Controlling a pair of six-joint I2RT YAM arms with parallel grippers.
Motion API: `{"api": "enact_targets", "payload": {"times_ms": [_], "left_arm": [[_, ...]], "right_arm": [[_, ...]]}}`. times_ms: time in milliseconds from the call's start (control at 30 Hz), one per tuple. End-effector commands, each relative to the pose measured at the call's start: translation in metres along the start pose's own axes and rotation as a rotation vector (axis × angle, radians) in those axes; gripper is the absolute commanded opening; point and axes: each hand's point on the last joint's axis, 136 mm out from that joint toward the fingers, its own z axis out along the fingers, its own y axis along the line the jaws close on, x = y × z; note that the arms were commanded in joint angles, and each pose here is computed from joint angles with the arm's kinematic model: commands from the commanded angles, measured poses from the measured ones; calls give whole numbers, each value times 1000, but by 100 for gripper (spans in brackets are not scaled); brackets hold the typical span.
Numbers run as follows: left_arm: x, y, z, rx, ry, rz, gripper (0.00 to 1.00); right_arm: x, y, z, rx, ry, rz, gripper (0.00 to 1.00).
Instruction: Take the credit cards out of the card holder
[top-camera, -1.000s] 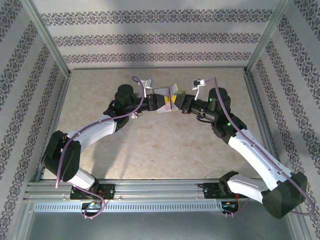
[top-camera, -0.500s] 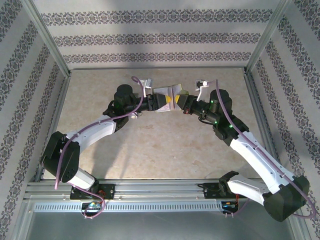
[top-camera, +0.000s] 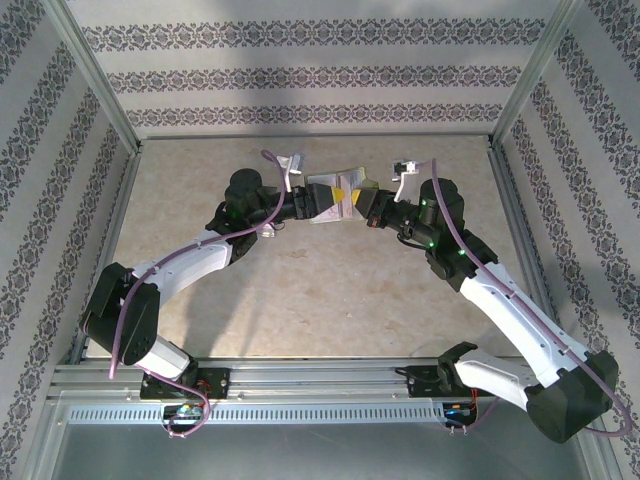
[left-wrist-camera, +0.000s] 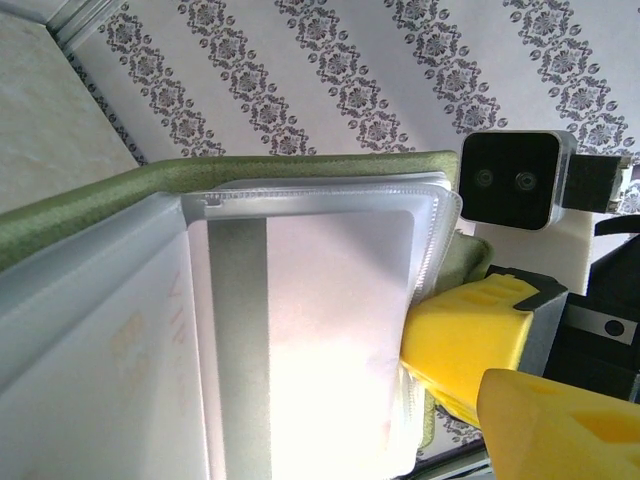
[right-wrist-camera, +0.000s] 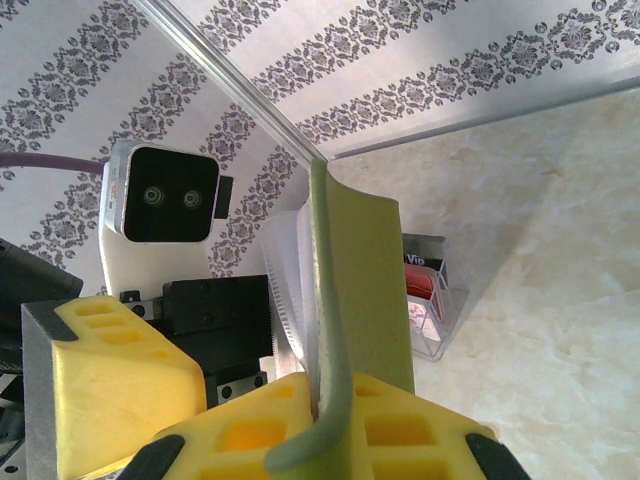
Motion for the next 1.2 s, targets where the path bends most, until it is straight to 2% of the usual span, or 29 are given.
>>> {"api": "enact_targets", "payload": {"times_ms": [0,433,633,933,1100,1167], "left_arm": [[-7,-17,0,57,-17,48,84],[-16,-22,6,77,-33,57,84],[-18,-25,10,93,-34,57,84],[-18,-25,12,99,-45,47,73],[-18,-24,13,102,-46,41,75],[-18,-23,14,102,-48,40,76]], "right_arm": [[-9,8,-2,-29,-33,-19,0],[-3,19,8,-84,10,-22,6],[0,21,10,-96,24,-23,13],[0,24,7,-105,20,-28,19],[1,27,5,-122,22,-31,20],[1,30,3,-131,22,-33,23]]}}
